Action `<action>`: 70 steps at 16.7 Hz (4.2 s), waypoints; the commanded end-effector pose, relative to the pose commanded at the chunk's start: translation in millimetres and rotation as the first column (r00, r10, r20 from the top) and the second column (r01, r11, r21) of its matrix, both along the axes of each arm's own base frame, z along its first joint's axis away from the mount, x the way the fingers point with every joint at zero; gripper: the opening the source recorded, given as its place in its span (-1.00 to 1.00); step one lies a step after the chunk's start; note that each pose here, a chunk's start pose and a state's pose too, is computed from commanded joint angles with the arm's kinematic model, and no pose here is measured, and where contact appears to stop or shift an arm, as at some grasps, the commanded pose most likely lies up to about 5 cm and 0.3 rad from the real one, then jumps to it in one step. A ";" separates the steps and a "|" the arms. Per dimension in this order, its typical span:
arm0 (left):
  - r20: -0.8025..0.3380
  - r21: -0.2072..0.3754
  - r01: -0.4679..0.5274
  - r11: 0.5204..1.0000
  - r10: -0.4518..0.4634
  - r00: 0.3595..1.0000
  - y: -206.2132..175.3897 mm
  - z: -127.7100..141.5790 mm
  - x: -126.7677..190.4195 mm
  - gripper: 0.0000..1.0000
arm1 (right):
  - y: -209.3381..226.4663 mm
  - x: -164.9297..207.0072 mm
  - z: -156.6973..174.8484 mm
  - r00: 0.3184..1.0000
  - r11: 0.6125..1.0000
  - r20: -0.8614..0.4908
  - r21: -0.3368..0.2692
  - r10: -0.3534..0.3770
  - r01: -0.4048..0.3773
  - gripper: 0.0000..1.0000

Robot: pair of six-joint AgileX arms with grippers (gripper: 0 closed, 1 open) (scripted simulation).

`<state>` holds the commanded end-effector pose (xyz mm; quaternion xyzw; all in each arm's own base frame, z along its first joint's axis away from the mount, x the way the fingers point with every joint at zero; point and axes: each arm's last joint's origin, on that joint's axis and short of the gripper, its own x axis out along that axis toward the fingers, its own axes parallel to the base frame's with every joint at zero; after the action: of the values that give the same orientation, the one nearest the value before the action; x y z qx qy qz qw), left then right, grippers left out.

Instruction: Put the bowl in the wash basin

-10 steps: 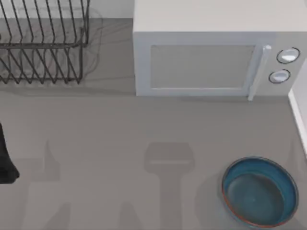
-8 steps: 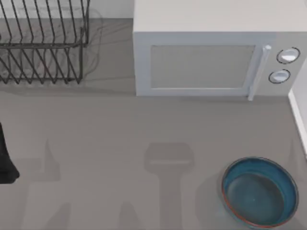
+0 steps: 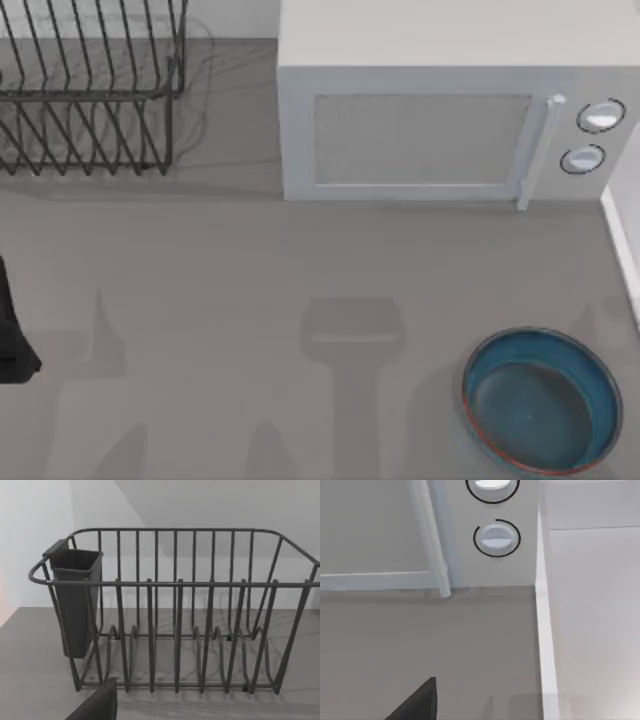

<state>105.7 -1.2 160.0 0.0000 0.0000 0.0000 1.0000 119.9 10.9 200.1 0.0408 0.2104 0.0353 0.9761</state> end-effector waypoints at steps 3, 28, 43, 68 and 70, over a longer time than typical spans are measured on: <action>0.000 0.000 0.000 1.000 0.000 1.000 0.0 0.0 0.0 1.00 | 11.6 22.4 13.1 0.946 1.000 -0.322 0.015 0.027 -0.024 1.00; 0.000 0.000 0.000 1.000 0.000 1.000 0.0 0.0 0.0 1.00 | 74.0 111.8 -36.4 0.423 0.995 -0.904 -0.083 -0.053 -0.054 1.00; 0.000 0.000 0.000 1.000 0.000 1.000 0.0 0.0 0.0 1.00 | 72.6 106.5 -71.1 0.413 0.995 -0.909 -0.086 -0.056 -0.055 -0.06; 0.000 0.000 0.000 1.000 0.000 1.000 0.0 0.0 0.0 1.00 | 77.4 117.0 25.0 0.383 0.994 -0.921 -0.097 -0.068 -0.058 -1.00; 0.000 0.000 0.000 1.000 0.000 1.000 0.0 0.0 0.0 1.00 | 75.6 113.0 52.5 0.389 0.994 -0.919 -0.095 -0.066 -0.057 -1.00</action>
<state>105.7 -1.2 160.0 0.0000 0.0000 0.0000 1.0000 232.9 86.5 252.6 -0.0001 0.7162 -0.0075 0.6979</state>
